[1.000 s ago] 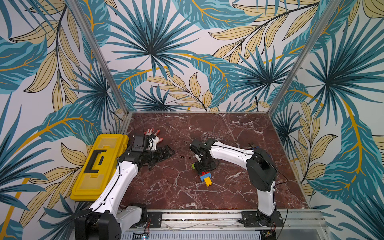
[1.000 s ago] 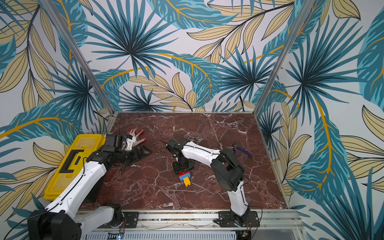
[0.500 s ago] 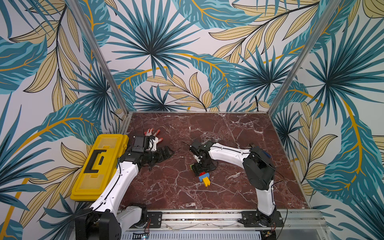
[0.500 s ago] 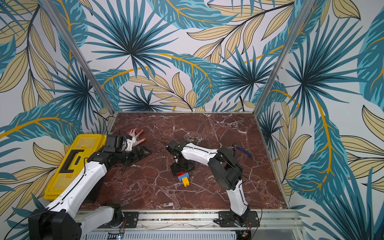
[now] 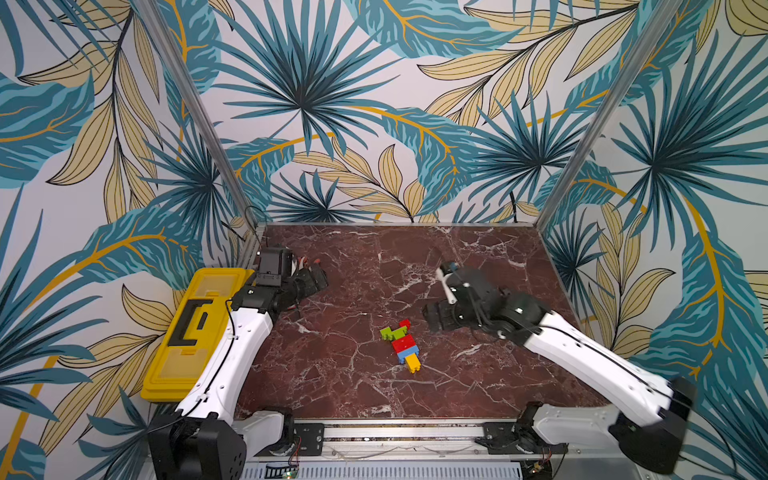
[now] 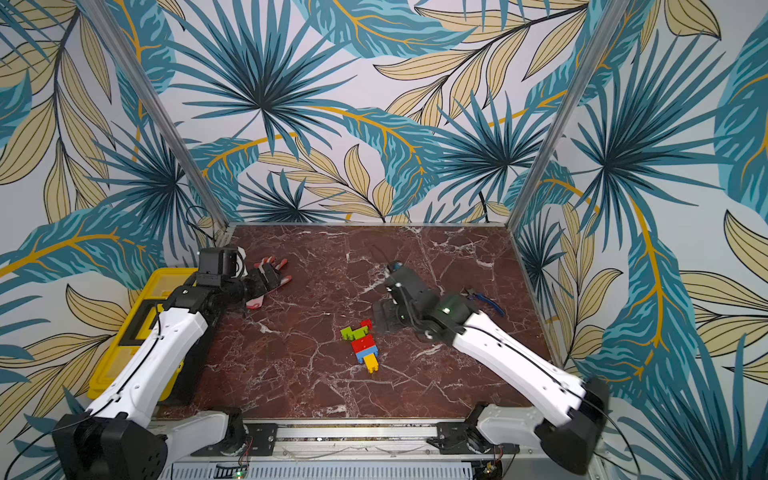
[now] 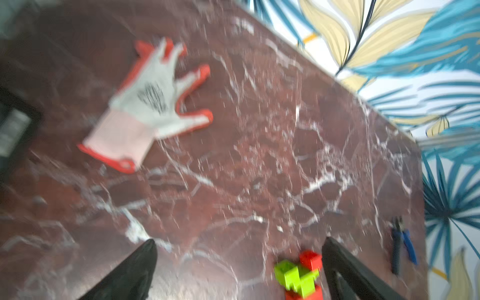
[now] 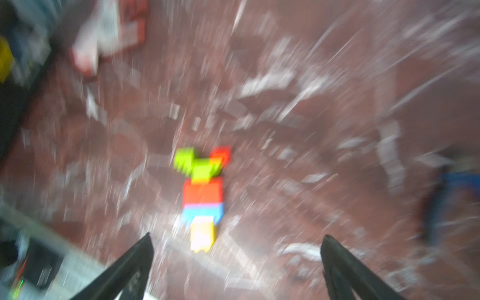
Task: Assemble a carrot with lego
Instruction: Adjust the lego brick at the center of the board, then reset both arms
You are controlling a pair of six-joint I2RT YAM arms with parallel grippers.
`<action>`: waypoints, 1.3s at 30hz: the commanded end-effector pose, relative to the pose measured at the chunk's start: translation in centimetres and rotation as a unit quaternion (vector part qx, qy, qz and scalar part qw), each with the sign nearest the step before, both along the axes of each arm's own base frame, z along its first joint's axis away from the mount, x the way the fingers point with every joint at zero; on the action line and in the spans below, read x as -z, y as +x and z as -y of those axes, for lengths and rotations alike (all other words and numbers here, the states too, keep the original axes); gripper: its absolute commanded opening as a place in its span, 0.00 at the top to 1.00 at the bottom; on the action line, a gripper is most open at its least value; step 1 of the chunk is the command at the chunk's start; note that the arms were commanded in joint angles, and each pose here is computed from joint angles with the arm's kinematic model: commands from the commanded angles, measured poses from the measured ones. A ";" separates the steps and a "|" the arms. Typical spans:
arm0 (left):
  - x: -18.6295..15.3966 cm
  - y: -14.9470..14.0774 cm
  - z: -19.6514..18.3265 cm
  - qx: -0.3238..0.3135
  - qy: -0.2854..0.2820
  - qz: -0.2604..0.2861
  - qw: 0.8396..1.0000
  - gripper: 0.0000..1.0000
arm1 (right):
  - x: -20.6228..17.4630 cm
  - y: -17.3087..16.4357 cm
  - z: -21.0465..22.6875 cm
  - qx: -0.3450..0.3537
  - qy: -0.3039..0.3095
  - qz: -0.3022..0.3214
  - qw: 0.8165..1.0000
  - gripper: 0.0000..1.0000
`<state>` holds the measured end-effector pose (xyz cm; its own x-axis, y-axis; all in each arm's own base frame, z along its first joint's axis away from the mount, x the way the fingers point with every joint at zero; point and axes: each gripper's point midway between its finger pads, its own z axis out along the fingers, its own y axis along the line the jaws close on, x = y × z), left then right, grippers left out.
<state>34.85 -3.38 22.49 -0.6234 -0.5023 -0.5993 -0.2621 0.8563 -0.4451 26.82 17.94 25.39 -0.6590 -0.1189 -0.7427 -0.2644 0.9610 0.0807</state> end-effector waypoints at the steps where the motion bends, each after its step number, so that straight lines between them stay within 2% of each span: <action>1: -1.8 1.1 -5.3 -0.073 0.141 0.089 0.983 0.01 | -2.7 2.5 7.7 0.155 -0.031 0.180 0.971 0.01; 3: -1.6 1.6 -6.6 -0.082 0.204 0.152 0.964 0.01 | -3.5 2.8 10.9 0.217 -0.009 0.276 0.936 0.01; 5: 0.4 2.1 -6.3 -0.043 0.262 0.195 0.944 0.01 | -2.8 2.7 13.4 0.241 -0.047 0.353 0.903 0.01; 7: 3.1 2.5 -6.7 -0.043 0.280 0.185 0.941 0.01 | -0.6 2.6 16.2 0.281 -0.097 0.377 0.878 0.01; 8: 4.6 2.8 -7.1 -0.055 0.273 0.166 0.946 0.01 | 0.9 2.8 17.9 0.307 -0.115 0.364 0.872 0.01; 10: 6.5 3.6 -7.0 -0.051 0.275 0.159 0.947 0.01 | 3.7 3.3 19.8 0.318 -0.123 0.339 0.877 0.01; 13: 8.6 4.1 -6.8 -0.038 0.299 0.178 0.937 0.01 | 6.0 3.7 21.7 0.351 -0.105 0.339 0.866 0.01; 14: 8.7 4.3 -7.0 -0.042 0.306 0.189 0.932 0.01 | 6.7 4.2 21.8 0.348 -0.103 0.337 0.869 0.01; 16: 10.2 4.3 -7.2 -0.049 0.294 0.199 0.934 0.01 | 8.2 5.5 21.5 0.338 -0.112 0.325 0.876 0.01; 18: 10.4 4.5 -7.0 -0.048 0.298 0.247 0.921 0.01 | 10.0 6.4 22.0 0.360 -0.090 0.329 0.869 0.01; 19: 10.3 4.9 -6.8 -0.044 0.303 0.243 0.920 0.01 | 10.4 7.4 21.9 0.350 -0.093 0.341 0.867 0.00; 20: 10.5 5.0 -6.9 -0.041 0.300 0.227 0.926 0.01 | 10.9 8.8 20.7 0.310 -0.108 0.339 0.882 0.01; 21: 10.6 5.0 -6.9 -0.040 0.298 0.218 0.929 0.01 | 11.5 9.8 19.8 0.283 -0.115 0.309 0.901 0.01; 22: 10.7 5.0 -6.9 -0.039 0.296 0.213 0.930 0.01 | 12.2 10.5 20.6 0.287 -0.096 0.266 0.915 0.00; 23: 10.7 5.0 -7.0 -0.041 0.295 0.212 0.931 0.01 | 13.5 11.2 22.1 0.310 -0.063 0.227 0.921 0.01; 24: 10.7 5.0 -7.0 -0.040 0.295 0.212 0.931 0.01 | 13.6 12.2 22.5 0.298 -0.055 0.248 0.920 0.01; 26: 10.7 5.0 -7.1 -0.041 0.295 0.212 0.931 0.01 | 14.2 12.0 22.6 0.308 -0.058 0.204 0.928 0.00; 29: 10.7 5.0 -7.0 -0.041 0.294 0.213 0.931 0.01 | 13.7 12.2 22.4 0.295 -0.061 0.243 0.922 0.01; 32: 10.7 5.0 -7.0 -0.041 0.294 0.212 0.931 0.01 | 14.0 12.1 22.4 0.295 -0.060 0.221 0.928 0.00; 35: 10.7 5.0 -7.0 -0.041 0.294 0.213 0.931 0.01 | 13.6 11.6 21.9 0.281 -0.061 0.249 0.925 0.00; 39: 10.7 4.9 -7.0 -0.040 0.294 0.213 0.931 0.01 | 14.1 12.7 21.2 0.262 -0.061 0.226 0.936 0.00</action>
